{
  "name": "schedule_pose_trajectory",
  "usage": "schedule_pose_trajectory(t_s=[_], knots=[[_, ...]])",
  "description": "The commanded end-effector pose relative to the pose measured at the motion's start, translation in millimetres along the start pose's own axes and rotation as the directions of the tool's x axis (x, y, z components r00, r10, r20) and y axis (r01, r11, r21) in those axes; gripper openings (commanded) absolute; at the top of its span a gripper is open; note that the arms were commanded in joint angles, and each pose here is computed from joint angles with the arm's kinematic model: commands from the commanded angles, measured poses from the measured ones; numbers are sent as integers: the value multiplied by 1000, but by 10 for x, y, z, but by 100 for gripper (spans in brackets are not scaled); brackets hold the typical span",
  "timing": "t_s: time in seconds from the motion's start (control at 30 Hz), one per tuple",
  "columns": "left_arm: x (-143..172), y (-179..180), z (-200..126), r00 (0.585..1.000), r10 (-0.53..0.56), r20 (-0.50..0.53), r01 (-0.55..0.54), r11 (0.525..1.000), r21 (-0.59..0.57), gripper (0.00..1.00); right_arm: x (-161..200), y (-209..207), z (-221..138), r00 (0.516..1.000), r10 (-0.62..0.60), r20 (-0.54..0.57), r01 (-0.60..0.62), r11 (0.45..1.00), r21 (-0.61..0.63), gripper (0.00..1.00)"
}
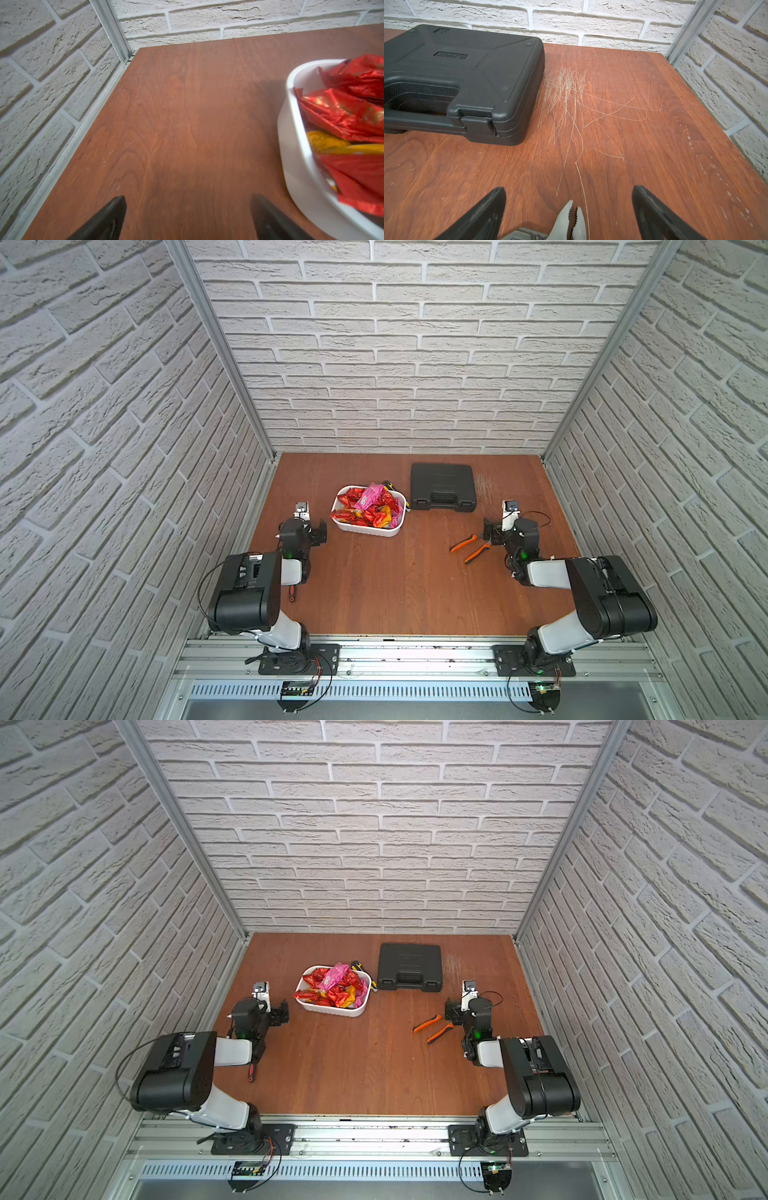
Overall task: Take the tea bags out of the storage box
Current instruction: Pick up the tea bag from the storage box.
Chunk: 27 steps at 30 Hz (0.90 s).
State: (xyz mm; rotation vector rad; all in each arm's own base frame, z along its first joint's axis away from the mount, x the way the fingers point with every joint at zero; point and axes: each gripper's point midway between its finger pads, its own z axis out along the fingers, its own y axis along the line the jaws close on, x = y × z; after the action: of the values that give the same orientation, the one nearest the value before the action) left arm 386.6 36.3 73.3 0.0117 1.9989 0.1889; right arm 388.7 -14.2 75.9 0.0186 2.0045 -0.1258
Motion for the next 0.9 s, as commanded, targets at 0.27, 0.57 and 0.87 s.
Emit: schedule_pose_trajectory(t_s=[0.27,0.57,0.87], knots=[[-158,32,27,999,-10,45,10,1000,4,98,-189,-20,-5,998,6,56,-5,1000,-2,99],[-220,7,-10,999,-5,50,3,1000,23,98,-331,-26,-79,999,-2,42,2,1000,-6,99],[-164,-3,22,999,1,51,-2,1000,23,98,-224,2,4,999,0,44,1,1000,-17,99]])
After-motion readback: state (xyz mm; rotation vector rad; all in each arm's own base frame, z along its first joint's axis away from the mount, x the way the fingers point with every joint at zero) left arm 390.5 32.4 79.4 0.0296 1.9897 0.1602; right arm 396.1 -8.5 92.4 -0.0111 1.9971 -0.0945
